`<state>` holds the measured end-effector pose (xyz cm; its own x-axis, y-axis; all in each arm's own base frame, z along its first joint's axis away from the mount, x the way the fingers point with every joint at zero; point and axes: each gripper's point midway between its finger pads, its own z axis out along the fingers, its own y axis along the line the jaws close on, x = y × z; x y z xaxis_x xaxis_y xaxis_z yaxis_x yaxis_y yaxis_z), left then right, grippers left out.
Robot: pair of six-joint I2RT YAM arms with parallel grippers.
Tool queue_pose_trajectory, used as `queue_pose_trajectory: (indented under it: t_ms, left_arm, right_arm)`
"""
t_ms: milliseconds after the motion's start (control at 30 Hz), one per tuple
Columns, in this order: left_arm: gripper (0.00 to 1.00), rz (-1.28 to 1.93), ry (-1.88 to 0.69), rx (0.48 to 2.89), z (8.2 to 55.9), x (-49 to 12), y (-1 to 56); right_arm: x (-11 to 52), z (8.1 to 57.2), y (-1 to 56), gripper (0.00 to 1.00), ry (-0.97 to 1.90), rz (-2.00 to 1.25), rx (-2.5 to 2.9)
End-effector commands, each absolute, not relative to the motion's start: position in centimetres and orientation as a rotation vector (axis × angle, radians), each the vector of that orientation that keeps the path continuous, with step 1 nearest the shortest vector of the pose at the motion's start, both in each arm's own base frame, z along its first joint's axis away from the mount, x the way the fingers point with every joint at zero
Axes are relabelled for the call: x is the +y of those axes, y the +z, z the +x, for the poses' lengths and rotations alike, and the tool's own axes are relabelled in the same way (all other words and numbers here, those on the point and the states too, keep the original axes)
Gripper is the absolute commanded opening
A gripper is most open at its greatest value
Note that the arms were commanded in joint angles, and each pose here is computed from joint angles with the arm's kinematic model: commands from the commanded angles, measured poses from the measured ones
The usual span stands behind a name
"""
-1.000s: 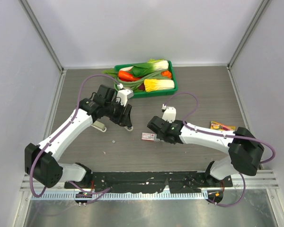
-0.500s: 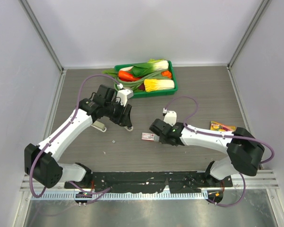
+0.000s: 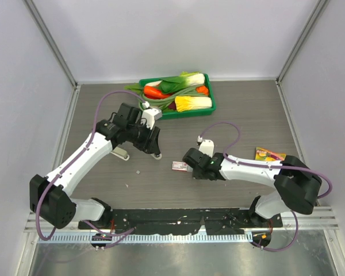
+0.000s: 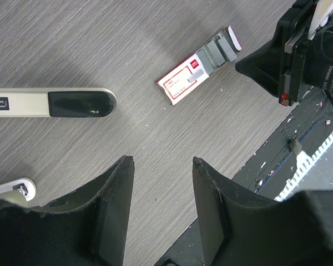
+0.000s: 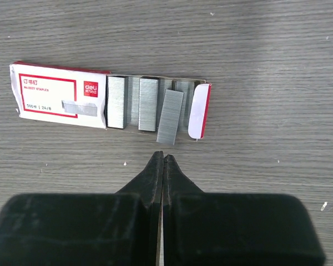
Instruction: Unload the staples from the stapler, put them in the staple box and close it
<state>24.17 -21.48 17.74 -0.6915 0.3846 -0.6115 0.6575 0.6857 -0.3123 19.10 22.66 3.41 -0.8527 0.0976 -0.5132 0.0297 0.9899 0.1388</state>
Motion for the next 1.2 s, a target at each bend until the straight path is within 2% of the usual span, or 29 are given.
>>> queue_pose_trajectory:
  t_ms: [0,533,733,933,1067,1167]
  left_arm:
    - [0.50,0.819,-0.733,2.334,24.0,-21.8,18.8]
    - [0.50,0.831,-0.737,2.332,23.7,-21.7,18.7]
    - [0.49,0.836,-0.736,2.331,23.6,-21.6,18.6]
    - [0.50,0.860,-0.730,2.340,23.5,-21.6,18.1]
    - [0.50,0.916,-0.695,2.346,23.7,-21.3,16.8]
    - [0.49,0.980,-0.663,2.340,23.6,-21.5,15.4]
  right_arm:
    - [23.6,20.2,3.9,0.01,0.193,0.129,2.548]
    - [22.1,22.3,4.1,0.01,0.138,0.160,2.517]
    - [23.0,21.6,3.9,0.01,0.207,0.128,2.550]
    - [23.4,20.4,6.8,0.10,0.338,0.079,2.543]
    - [22.3,21.1,9.7,0.17,0.332,0.105,2.490]
    - [20.0,22.1,9.1,0.23,0.294,0.188,2.495]
